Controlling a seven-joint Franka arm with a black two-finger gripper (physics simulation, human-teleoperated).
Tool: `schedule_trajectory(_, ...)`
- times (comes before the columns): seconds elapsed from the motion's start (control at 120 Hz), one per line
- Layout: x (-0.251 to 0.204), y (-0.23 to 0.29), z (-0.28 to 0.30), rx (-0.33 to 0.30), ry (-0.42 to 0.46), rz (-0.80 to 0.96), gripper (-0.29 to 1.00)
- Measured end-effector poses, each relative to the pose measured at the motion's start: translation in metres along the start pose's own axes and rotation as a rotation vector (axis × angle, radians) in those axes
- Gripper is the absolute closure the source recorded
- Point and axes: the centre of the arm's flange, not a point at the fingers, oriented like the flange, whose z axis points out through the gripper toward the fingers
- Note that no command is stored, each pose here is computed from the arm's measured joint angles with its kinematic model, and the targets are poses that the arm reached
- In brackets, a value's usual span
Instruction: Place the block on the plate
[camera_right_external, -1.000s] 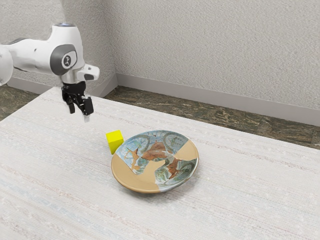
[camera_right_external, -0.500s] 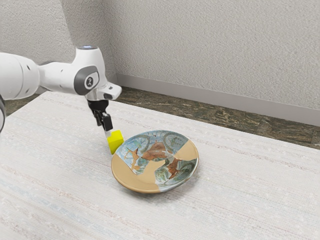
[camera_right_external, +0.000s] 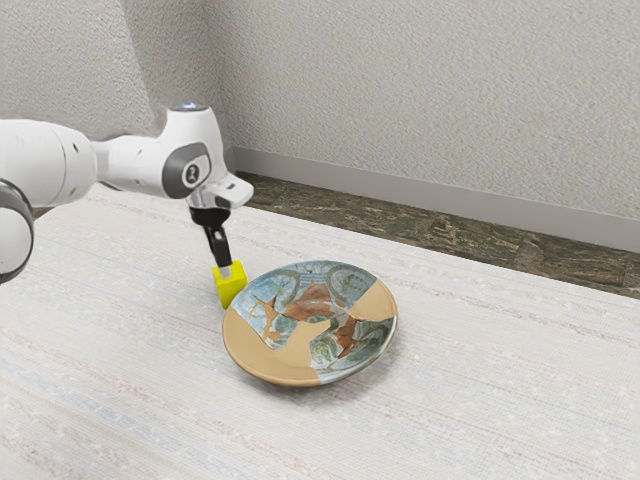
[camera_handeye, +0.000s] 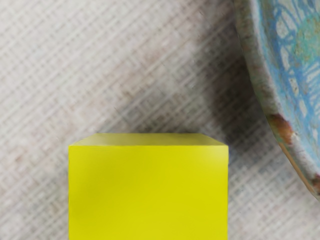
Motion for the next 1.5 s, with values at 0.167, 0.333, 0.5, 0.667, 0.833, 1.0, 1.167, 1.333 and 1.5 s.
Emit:
schedule_trajectory(0.167,0.006,-0.003,0.013,-0.009,-0.001,0.028,0.0)
schedule_trajectory(0.333,0.006,-0.009,0.019,-0.01,0.001,0.043,0.0)
schedule_trajectory(0.5,0.01,-0.015,0.022,-0.003,0.01,0.056,0.0)
schedule_trajectory(0.667,0.015,-0.01,0.026,-0.007,0.007,0.075,0.0)
schedule_trajectory(0.833,0.015,-0.008,0.03,-0.013,0.003,0.083,0.0)
schedule_trajectory(1.0,0.014,-0.007,0.035,-0.018,0.0,0.081,0.04)
schedule_trajectory(1.167,0.01,-0.008,0.04,-0.023,-0.002,0.072,0.14)
schedule_trajectory(1.333,0.006,-0.01,0.042,-0.025,-0.004,0.062,0.23)
schedule_trajectory(1.5,0.005,-0.012,0.042,-0.02,-0.005,0.056,0.27)
